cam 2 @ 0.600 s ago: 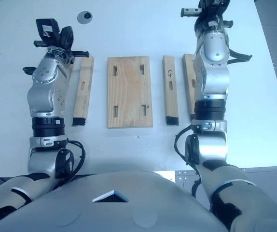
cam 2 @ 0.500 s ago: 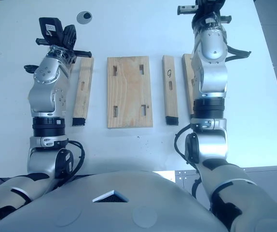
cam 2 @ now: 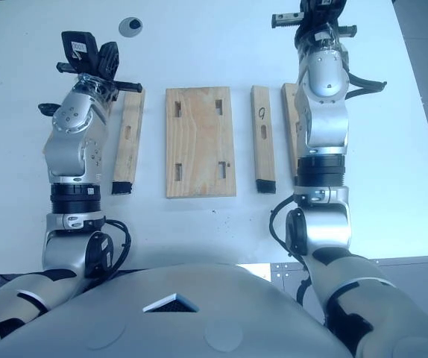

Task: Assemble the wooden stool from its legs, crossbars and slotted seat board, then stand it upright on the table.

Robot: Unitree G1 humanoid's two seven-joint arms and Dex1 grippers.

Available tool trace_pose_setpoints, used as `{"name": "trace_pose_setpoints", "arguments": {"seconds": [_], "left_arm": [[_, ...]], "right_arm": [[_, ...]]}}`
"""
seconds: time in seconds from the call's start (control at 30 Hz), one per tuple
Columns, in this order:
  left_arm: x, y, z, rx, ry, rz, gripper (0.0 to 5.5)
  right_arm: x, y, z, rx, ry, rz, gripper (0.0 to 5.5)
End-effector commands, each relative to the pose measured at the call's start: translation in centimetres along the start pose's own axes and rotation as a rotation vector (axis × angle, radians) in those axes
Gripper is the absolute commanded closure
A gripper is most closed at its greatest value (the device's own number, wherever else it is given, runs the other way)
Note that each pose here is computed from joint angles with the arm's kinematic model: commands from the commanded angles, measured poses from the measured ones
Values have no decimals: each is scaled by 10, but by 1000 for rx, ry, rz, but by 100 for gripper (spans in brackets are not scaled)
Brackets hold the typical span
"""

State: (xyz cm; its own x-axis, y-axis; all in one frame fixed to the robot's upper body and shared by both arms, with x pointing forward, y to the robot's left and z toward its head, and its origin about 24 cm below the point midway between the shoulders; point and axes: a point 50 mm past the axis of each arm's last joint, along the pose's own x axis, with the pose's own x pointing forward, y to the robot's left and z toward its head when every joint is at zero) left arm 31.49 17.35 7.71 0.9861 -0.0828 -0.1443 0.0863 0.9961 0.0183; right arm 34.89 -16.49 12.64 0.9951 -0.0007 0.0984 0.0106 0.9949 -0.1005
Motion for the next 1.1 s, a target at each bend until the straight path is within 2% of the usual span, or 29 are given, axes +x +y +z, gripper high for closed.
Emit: {"name": "trace_pose_setpoints", "arguments": {"seconds": [0.03,0.13,0.23,0.43,0.63,0.93,1.1], "left_arm": [[1,5,1,12,4,1,549],[1,6,0,17,11,-17,549],[-8,19,-4,54,57,-67,495],[-72,99,-25,260,343,-191,404],[-105,133,-41,239,455,-151,322],[-113,160,-52,232,488,-85,317],[-113,161,-61,206,519,-139,317]], "right_arm": [[1,-5,0,-11,7,-16,545],[1,-6,1,-13,7,-24,545],[2,-7,3,-16,0,-27,545],[0,-8,-1,-23,11,-19,545],[-2,-8,-3,-25,24,-9,545],[-1,-7,-3,-25,29,0,545],[0,-6,-4,-20,31,0,545]]}}
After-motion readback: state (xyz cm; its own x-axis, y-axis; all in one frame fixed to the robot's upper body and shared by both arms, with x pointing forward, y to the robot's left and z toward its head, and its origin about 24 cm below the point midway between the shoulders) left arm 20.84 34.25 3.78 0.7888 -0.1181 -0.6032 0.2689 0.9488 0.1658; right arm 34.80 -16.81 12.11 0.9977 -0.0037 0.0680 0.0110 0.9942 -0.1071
